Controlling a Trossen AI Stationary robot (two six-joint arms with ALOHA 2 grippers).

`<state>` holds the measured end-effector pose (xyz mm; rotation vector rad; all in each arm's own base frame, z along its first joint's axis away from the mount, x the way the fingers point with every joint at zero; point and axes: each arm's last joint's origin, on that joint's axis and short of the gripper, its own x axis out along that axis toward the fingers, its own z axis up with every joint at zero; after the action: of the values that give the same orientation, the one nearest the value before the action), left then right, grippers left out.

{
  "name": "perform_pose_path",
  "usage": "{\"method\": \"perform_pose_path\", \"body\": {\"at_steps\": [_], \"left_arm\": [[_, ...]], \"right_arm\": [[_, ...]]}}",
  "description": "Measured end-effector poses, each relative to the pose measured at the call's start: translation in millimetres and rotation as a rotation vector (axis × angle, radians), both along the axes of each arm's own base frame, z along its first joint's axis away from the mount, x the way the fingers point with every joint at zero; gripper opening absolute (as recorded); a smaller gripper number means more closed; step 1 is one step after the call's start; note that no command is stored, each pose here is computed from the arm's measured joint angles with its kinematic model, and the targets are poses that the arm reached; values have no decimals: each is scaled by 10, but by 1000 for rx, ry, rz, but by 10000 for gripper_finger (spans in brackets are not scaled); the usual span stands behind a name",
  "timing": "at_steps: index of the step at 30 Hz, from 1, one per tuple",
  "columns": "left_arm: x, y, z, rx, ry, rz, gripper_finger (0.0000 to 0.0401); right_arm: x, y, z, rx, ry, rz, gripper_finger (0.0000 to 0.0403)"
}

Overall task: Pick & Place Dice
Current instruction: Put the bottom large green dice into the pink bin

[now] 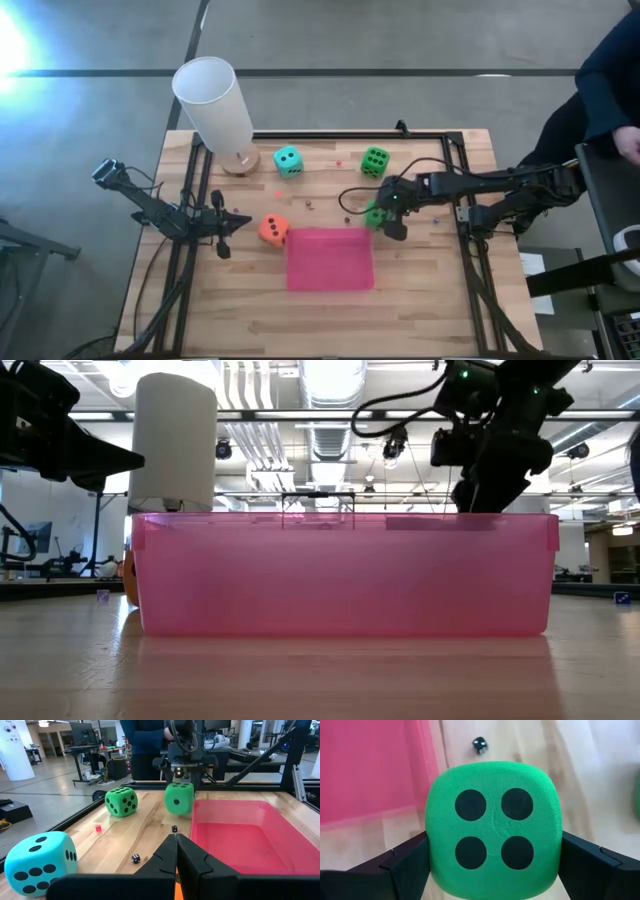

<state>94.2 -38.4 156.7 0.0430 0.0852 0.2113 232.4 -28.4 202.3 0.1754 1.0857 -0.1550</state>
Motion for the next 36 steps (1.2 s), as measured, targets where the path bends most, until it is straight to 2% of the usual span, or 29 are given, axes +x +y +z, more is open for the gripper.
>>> {"method": "perform_pose_path", "body": {"at_steps": [12,19,32,36], "left_arm": [[0,0,-1,0,1,0,7],[0,0,-1,0,1,0,7],[0,0,-2,1,1,0,7],[0,0,-1,0,1,0,7]], "right_arm": [[64,70,547,-87,-37,11,352],[153,232,843,-74,-136,41,354],[576,623,853,-30,-112,130,355],[673,693,779,59,-80,148,355]]}}
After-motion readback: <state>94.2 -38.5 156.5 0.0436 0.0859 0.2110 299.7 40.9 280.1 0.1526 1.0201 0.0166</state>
